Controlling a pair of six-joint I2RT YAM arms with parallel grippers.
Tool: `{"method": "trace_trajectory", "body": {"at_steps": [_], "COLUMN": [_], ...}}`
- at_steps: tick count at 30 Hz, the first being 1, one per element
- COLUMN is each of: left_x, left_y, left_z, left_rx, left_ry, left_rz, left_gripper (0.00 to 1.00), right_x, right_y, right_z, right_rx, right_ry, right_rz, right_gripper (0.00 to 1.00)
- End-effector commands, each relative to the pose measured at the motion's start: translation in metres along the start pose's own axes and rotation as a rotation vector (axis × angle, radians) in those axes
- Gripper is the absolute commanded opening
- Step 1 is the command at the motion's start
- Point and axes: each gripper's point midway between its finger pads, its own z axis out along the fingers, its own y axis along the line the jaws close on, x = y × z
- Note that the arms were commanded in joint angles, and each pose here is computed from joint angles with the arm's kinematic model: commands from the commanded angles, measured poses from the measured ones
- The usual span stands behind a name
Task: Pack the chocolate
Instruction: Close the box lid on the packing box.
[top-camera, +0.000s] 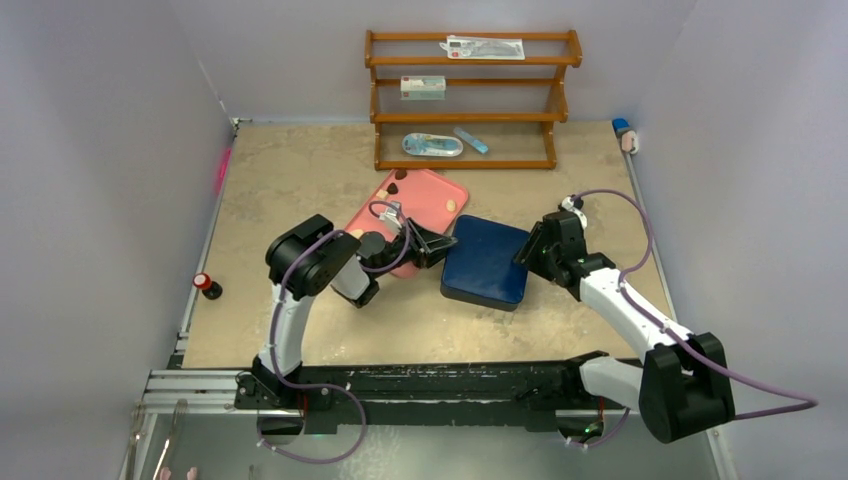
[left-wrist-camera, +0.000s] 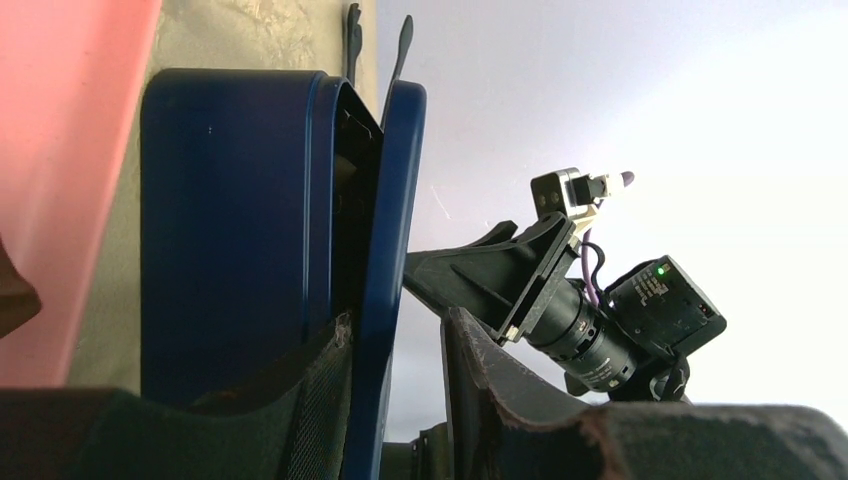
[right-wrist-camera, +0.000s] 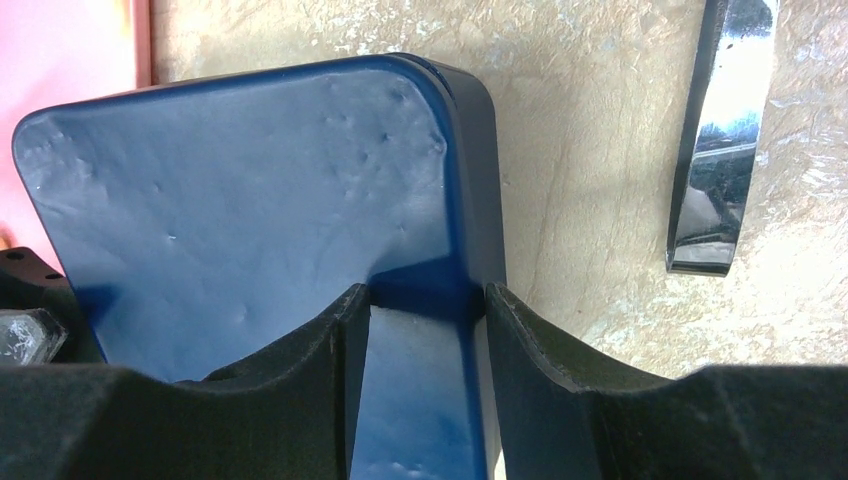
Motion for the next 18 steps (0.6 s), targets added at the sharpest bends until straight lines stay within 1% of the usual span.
{"method": "trace_trajectory", "body": {"at_steps": [1,18], "left_x": [-0.004,-0.017], "left_y": [-0.019,-0.009], "left_z": [-0.006,-0.016], "left_rx": [0.053,0.025], "left_ry": [-0.002,-0.029], "left_rz": [0.056,0.075], "left_gripper": [0.35,0.36], "right_x": [-0.015,-0.014], "right_y": [0.014,0.013], "right_z": [-0.002,-0.001], "right_rx": [-0.035,-0.029], "right_ry": [-0.035,-0.033], "right_rz": [-0.017,-0.017], "right_gripper": [0.49,0.49]}}
